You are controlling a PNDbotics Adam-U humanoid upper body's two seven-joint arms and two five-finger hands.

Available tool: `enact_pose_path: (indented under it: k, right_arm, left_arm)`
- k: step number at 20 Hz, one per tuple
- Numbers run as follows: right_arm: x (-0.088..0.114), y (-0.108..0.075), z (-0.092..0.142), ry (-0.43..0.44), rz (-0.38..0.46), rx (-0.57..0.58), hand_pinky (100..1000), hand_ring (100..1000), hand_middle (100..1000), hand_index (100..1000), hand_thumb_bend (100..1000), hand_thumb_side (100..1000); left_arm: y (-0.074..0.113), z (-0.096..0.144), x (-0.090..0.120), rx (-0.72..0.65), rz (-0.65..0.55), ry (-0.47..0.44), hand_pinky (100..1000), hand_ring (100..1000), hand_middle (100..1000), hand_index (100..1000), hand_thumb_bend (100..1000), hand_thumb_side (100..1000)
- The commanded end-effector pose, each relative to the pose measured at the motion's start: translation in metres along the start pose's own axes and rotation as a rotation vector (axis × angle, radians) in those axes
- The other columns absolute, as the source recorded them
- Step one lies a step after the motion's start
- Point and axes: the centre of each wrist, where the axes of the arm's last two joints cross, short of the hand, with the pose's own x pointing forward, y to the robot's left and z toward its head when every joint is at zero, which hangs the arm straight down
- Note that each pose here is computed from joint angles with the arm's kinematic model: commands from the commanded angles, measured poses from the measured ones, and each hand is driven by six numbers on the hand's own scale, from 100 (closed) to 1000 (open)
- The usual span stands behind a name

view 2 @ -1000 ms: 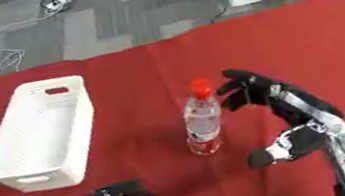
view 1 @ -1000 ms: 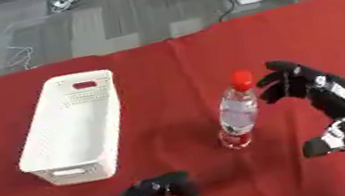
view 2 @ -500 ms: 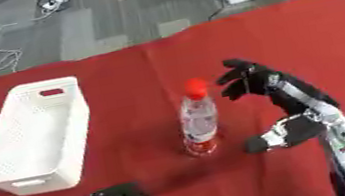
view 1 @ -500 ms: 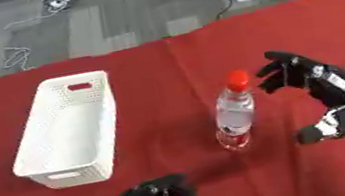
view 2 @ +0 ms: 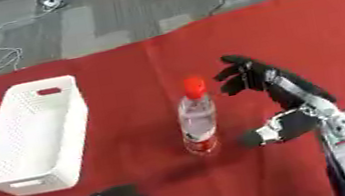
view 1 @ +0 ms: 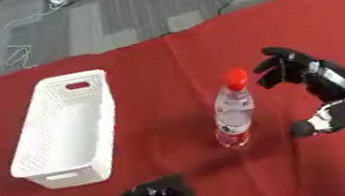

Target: Pick up objects on the table and place them in the box.

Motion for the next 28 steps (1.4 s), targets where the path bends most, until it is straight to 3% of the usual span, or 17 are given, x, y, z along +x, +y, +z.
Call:
enact_pose_path:
  k: [1, 17, 28]
  right_arm:
    - [0.007, -0.004, -0.004, -0.021, 0.014, -0.019, 744, 745, 788, 1000, 1000, 477]
    - [0.01, 0.002, -0.003, -0.017, -0.006, -0.056, 739, 746, 786, 1000, 1000, 406]
    - [0.012, 0.009, -0.007, -0.018, -0.019, -0.053, 743, 748, 786, 1000, 1000, 416]
  left_arm:
    - [0.002, -0.005, 0.005, -0.124, -0.097, -0.115, 753, 836, 721, 978, 100, 776]
    - [0.002, -0.008, 0.006, -0.134, -0.098, -0.125, 755, 836, 720, 978, 100, 780]
    - [0.002, -0.009, 0.005, -0.139, -0.098, -0.128, 755, 836, 720, 977, 100, 781]
